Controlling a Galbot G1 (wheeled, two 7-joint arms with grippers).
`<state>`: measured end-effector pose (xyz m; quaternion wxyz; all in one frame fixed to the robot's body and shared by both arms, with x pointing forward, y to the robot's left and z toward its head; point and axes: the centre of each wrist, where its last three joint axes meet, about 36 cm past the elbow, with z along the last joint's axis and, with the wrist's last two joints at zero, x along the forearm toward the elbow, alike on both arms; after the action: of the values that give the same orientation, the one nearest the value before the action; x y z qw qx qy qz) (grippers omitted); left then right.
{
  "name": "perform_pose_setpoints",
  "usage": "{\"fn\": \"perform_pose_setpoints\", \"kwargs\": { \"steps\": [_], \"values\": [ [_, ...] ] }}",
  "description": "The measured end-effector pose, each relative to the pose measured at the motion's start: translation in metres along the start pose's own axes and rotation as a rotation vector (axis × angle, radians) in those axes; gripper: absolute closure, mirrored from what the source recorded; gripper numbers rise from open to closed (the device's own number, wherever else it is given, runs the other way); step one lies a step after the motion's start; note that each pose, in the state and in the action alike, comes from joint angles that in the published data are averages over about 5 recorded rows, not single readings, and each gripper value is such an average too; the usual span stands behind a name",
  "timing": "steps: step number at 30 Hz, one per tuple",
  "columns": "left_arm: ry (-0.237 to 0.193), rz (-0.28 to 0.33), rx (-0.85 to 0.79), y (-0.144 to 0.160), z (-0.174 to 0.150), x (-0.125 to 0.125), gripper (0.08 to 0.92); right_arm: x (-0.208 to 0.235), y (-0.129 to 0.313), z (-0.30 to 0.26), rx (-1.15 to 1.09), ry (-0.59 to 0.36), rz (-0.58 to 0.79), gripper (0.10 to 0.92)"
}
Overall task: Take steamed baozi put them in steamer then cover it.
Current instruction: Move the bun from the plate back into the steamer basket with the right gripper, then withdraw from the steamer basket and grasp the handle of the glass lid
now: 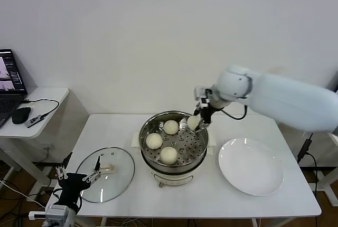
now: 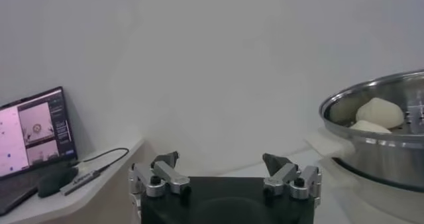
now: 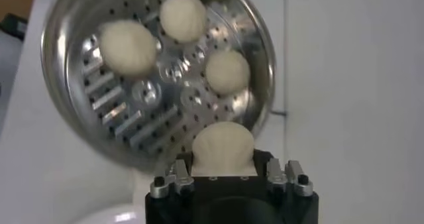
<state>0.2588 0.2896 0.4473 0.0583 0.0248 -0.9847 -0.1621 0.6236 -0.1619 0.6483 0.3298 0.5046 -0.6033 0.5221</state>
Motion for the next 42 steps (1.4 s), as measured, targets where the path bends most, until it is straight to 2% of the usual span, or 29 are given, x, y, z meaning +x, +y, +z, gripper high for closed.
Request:
{"fn": "perform_pose_setpoints", "kwargs": {
  "steps": [9,21,30,33,42],
  "values": [
    [-0.003,-0.006,0.005,0.000,-0.001,-0.001,0.177,-0.040,0.011,-0.024,-0.005,0.035,-0.049,0.445],
    [-0.005,-0.004,0.005,0.000,-0.001,-0.001,0.177,-0.065,0.022,-0.030,-0.005,0.065,-0.072,0.435],
    [-0.006,-0.006,0.005,0.000,-0.001,-0.001,0.177,-0.056,0.019,-0.027,0.003,0.056,-0.052,0.226],
    [-0.005,-0.007,0.003,0.001,0.000,0.000,0.177,-0.046,0.016,-0.027,0.010,0.042,-0.038,0.203],
    [-0.008,-0.013,0.010,0.001,0.001,-0.002,0.177,-0.015,0.020,-0.013,0.003,-0.045,0.059,0.200]
  ]
}}
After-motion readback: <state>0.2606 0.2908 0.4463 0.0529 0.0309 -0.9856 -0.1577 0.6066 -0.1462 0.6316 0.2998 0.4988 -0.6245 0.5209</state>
